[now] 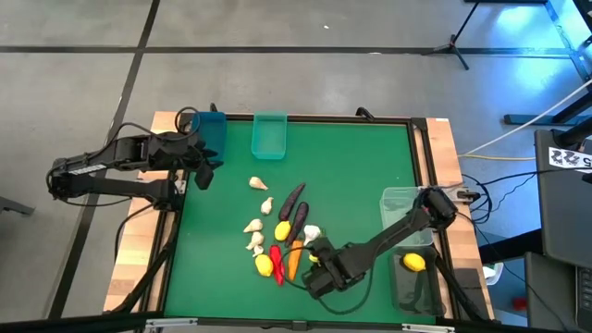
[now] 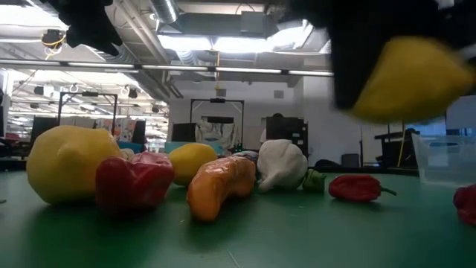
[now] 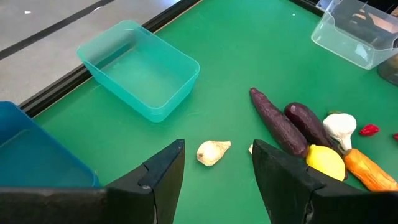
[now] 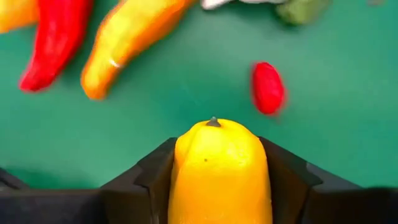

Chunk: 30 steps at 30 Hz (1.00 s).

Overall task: Sort produce into baskets
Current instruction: Put the yellow lemon into the black bin

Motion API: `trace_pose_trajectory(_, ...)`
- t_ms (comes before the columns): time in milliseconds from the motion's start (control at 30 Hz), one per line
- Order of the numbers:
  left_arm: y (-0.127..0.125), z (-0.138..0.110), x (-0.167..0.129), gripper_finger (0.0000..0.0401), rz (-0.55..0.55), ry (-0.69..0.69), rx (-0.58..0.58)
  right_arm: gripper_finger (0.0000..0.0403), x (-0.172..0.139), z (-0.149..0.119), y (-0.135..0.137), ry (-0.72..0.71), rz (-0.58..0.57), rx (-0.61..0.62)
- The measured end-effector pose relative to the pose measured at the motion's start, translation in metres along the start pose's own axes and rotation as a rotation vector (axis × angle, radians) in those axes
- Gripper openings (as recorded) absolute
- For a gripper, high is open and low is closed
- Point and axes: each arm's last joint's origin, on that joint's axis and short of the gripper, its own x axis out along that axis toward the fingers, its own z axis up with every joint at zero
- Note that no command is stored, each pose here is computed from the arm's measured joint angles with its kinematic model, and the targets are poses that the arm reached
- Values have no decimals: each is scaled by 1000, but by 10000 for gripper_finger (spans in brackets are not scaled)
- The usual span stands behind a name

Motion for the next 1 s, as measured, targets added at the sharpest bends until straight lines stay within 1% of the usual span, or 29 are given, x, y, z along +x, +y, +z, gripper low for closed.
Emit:
trace_pose_trajectory(67, 0, 0, 0, 185, 0, -2, -1, 198, -12, -7, -2, 3, 16, -15)
trace_pose_trajectory(167, 0, 0, 0, 185, -1, -2, -4, 203, -34, -22, -11, -9, 9, -31)
trace_pose_trajectory(300, 0, 0, 0, 185, -1, -3, -6, 199, -71, -45, -34, -15, -32, -16)
trace_pose_trajectory(433, 0, 0, 0, 185, -1, -2, -14, 197, -108, -72, -62, -12, -61, 37)
trace_pose_trajectory(500, 0, 0, 0, 185, -1, -3, -24, 200, -125, -87, -77, 3, -74, 87)
trace_pose_trajectory(600, 0, 0, 0, 185, -1, -2, -27, 203, -142, -109, -98, 36, -133, 168)
trace_pose_trajectory(667, 0, 0, 0, 185, -1, -2, -27, 203, -146, -125, -107, 64, -132, 209)
trace_pose_trajectory(700, 0, 0, 0, 185, -1, -3, -28, 203, -145, -132, -112, 81, -155, 211)
trace_pose_trajectory(800, 0, 0, 0, 185, -1, -2, -27, 203, -138, -144, -120, 191, -265, 202)
trace_pose_trajectory(833, 0, 0, 0, 185, -1, -3, -28, 203, -133, -145, -121, 195, -286, 208)
trace_pose_trajectory(933, 0, 0, 0, 185, -1, -2, -28, 203, -118, -148, -121, 183, -271, 214)
trace_pose_trajectory(1000, 0, 0, 0, 185, -1, -3, -28, 203, -114, -147, -124, 163, -288, 209)
